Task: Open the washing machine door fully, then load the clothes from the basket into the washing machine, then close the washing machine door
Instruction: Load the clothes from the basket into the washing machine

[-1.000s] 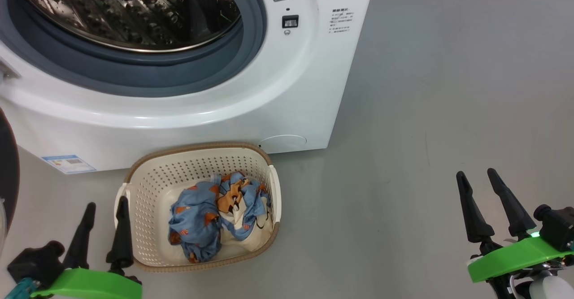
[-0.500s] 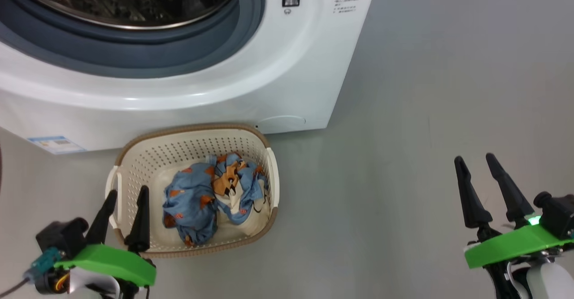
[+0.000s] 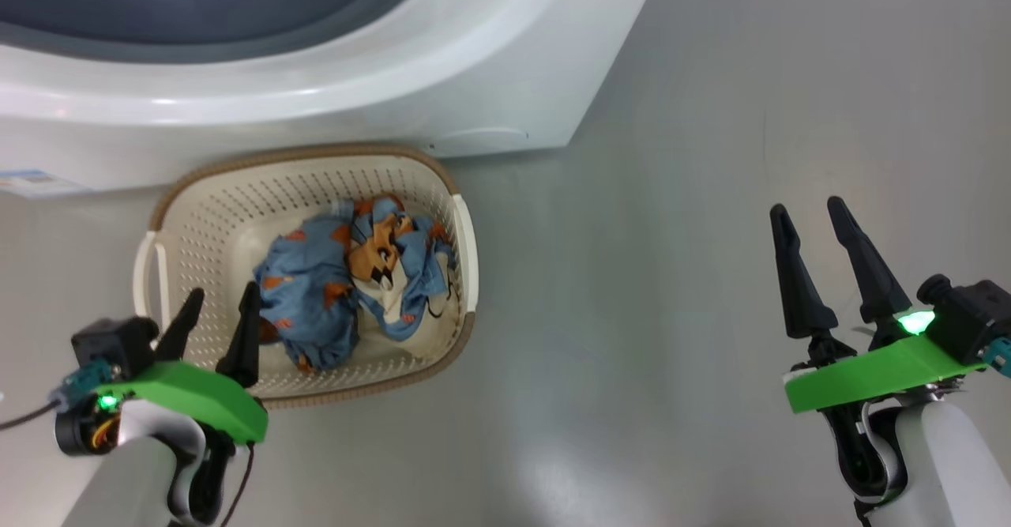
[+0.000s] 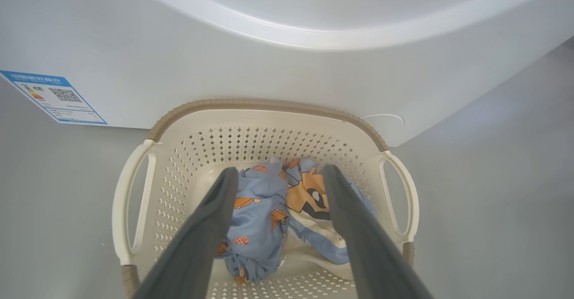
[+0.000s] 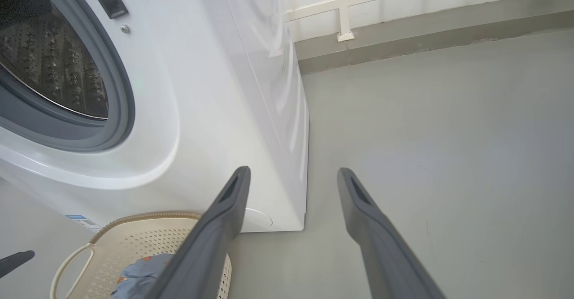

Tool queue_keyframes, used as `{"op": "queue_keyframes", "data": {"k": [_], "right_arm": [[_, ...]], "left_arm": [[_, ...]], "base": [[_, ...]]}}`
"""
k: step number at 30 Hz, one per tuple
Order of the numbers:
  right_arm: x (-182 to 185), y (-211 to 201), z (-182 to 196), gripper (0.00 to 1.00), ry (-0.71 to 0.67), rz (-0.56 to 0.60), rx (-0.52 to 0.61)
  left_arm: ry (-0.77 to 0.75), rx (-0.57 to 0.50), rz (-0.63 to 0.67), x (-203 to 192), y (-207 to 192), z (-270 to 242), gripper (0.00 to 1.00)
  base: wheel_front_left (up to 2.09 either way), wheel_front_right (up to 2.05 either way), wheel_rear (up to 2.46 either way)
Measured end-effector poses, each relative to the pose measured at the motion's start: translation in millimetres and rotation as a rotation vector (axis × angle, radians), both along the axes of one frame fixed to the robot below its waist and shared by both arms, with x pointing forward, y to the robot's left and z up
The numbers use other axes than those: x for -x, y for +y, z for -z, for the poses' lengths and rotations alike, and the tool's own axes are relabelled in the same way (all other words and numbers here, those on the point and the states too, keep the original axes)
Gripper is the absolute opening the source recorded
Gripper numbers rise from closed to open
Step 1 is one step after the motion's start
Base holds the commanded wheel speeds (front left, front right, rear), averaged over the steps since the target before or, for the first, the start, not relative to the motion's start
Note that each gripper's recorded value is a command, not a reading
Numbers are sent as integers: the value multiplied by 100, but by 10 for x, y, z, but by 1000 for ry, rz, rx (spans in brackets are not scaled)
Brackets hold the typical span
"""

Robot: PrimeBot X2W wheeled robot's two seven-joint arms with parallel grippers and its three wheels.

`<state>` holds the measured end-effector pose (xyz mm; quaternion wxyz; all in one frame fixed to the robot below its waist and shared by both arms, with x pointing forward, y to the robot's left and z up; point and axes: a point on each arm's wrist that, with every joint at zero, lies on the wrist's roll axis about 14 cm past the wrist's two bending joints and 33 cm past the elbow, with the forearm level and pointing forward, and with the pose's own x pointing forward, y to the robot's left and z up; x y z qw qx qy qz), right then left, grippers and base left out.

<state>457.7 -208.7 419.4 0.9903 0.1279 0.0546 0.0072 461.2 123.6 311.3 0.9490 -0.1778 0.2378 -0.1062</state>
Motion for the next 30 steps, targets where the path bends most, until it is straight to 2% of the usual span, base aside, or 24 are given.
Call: {"op": "queue_keyframes", "data": {"k": [13,24,30], "right_arm": [[-287,65,485,100,66,1,-14],[-313,36,931,100,151,5,-3],[-369,32,1022,100,158,8,-1]], "left_arm": [[145,-44,82,-263,-110,771,100],[290,-92,163,-237,-176,1463,100],[327,-113,183,-305,-170,1687,100]], "base": [[0,0,0],[0,0,0],[0,0,0]]}}
